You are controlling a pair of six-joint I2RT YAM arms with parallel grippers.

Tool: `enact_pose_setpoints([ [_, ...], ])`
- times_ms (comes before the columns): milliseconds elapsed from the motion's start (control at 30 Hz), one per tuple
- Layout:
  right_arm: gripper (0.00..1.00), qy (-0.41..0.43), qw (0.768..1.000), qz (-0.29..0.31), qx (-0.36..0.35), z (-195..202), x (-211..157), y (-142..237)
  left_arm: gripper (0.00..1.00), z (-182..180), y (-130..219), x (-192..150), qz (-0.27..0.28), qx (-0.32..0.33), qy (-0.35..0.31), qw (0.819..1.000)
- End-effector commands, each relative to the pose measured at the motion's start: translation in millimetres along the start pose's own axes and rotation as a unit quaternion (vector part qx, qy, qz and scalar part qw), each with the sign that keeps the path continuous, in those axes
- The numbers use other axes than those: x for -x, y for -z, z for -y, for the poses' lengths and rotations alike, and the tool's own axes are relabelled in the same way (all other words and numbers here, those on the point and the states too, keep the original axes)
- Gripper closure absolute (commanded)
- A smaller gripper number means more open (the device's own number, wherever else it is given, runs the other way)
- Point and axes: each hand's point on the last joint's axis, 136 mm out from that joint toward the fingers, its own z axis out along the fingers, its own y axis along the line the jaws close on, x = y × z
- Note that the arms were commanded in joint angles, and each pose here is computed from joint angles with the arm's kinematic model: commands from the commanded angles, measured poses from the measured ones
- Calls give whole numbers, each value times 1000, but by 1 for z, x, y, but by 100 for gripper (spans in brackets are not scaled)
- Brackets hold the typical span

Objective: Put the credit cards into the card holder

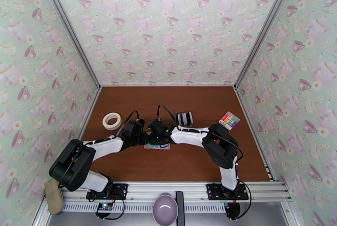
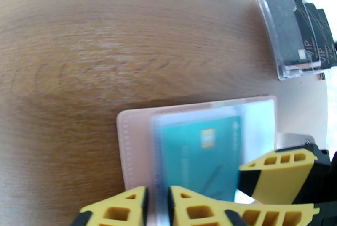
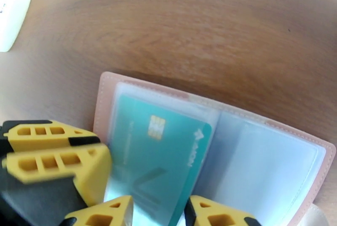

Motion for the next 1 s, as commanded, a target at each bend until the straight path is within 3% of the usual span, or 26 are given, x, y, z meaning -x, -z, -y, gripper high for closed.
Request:
enact_pose_setpoints([
  [0, 57, 8, 999, 23, 23, -8, 13, 21, 69, 1, 11, 4, 22, -5, 2, 1000],
  [300, 55, 2, 999, 36, 2, 20, 15, 39, 64, 19, 38, 17, 85, -56, -14, 995],
  [633, 56, -9, 999, 32, -11, 42, 18, 31, 64, 62, 26, 3, 40, -144, -44, 988],
  [967, 58, -24, 999, 24, -20, 57, 22, 16, 64, 64, 13, -14, 4, -120, -63, 991],
])
